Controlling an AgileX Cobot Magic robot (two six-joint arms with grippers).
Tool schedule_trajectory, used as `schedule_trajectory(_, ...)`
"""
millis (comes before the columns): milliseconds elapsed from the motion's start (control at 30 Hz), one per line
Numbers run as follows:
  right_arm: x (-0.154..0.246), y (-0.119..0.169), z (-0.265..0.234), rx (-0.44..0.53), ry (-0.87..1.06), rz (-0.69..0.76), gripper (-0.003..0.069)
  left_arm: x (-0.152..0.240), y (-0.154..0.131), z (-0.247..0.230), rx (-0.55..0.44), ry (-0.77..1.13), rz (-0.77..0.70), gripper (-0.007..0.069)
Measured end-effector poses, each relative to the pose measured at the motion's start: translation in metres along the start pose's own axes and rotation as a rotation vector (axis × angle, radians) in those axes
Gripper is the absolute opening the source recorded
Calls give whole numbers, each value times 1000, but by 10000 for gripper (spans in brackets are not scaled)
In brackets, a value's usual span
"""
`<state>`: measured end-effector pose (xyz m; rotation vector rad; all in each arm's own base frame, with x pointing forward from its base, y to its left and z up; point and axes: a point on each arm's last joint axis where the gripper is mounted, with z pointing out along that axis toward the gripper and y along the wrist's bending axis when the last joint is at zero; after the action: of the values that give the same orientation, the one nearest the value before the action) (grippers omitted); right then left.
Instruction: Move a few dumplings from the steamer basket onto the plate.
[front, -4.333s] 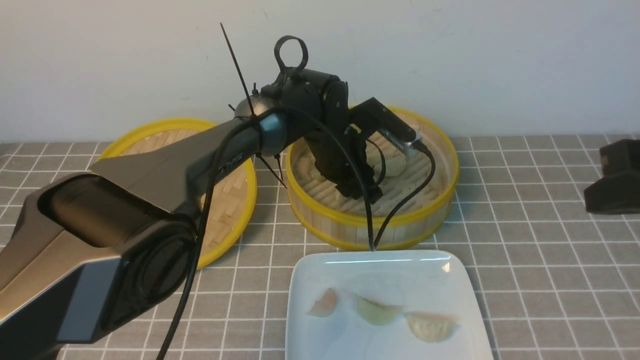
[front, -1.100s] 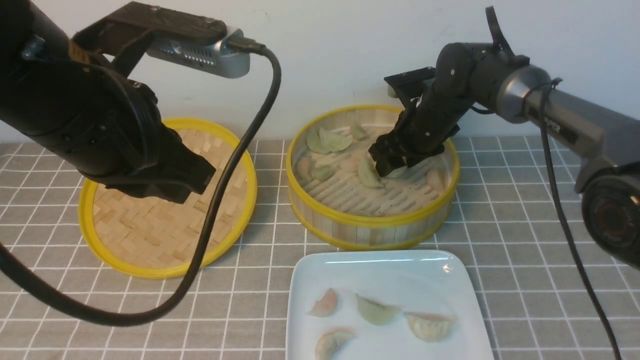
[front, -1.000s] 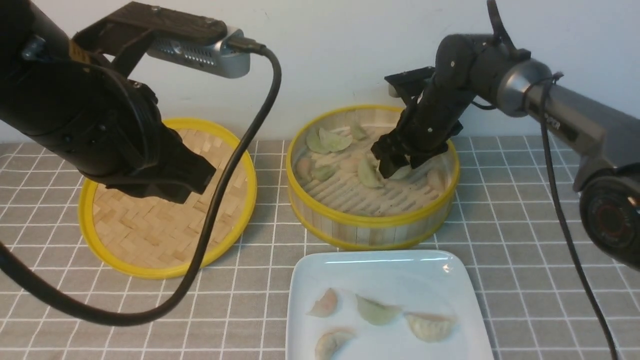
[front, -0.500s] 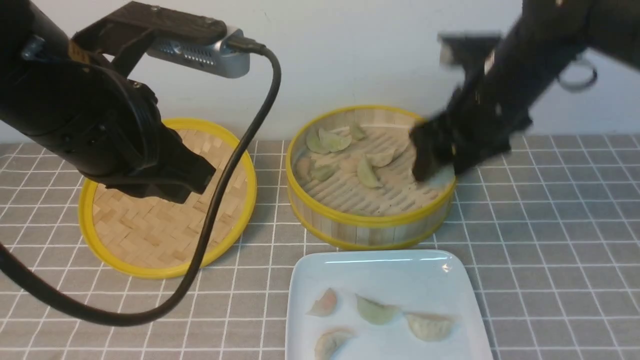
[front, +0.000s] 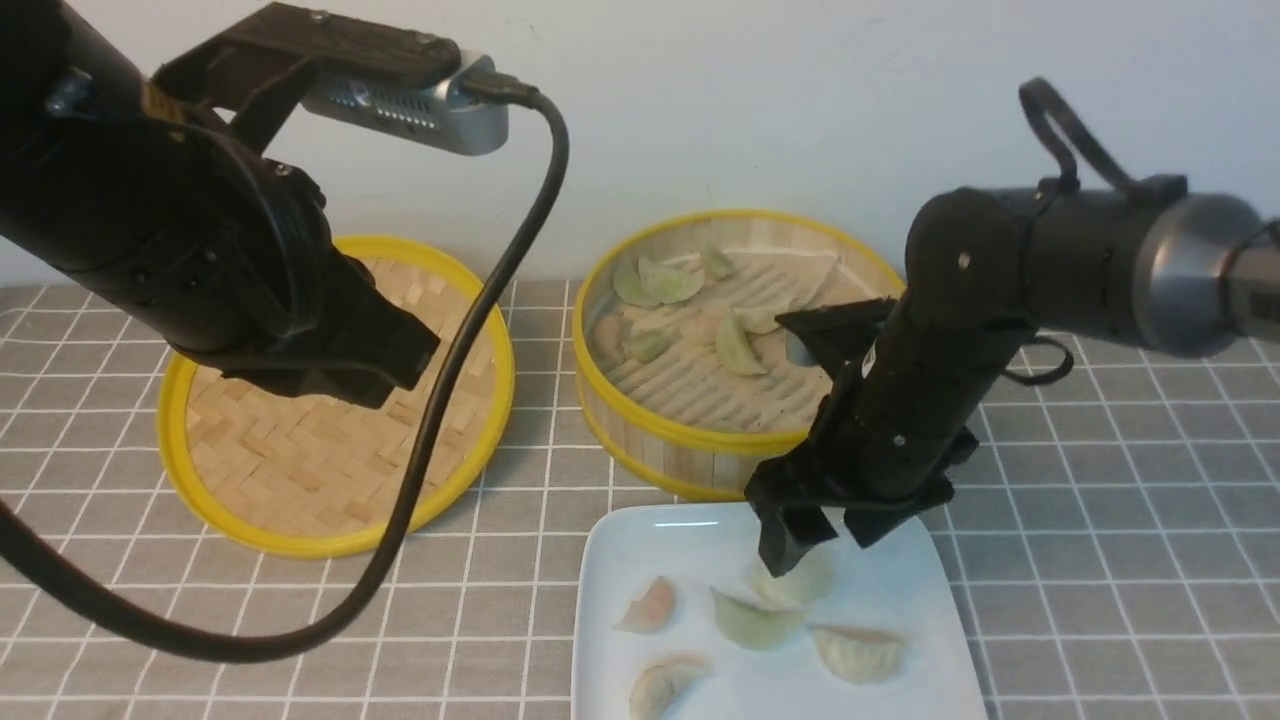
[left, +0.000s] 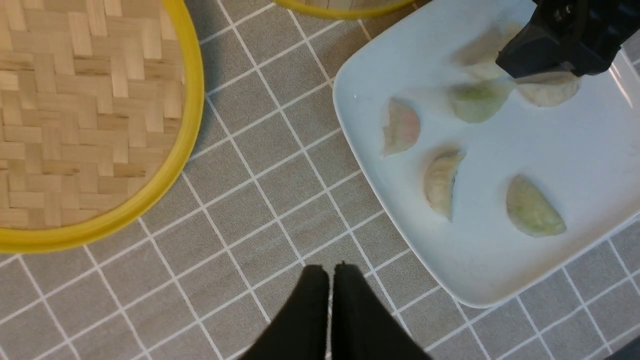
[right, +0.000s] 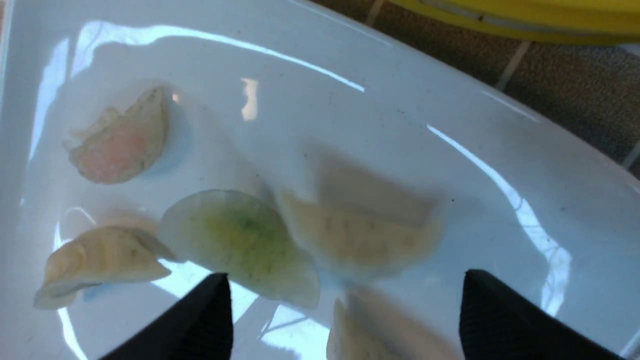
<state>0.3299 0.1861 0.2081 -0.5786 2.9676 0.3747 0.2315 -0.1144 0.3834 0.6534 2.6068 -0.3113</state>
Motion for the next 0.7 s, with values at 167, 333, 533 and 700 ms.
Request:
schedule_trajectory(167,4,9,-43,-6,-36,-28,532,-2,-2,0,25,-25,-1,-5)
schedule_trajectory(333,39,21,-132,21,-234,-57,232,-3,-5,0,52,-28,0,-5)
schedule_trajectory(533,150,24,-225,44,-565,-53,-2,-3,-5,0,59,-29,1,-5)
schedule_trajectory(700,261,13,-249,-1,-1086,-55,-12,-3,-6,0,68,-30,-1,-5)
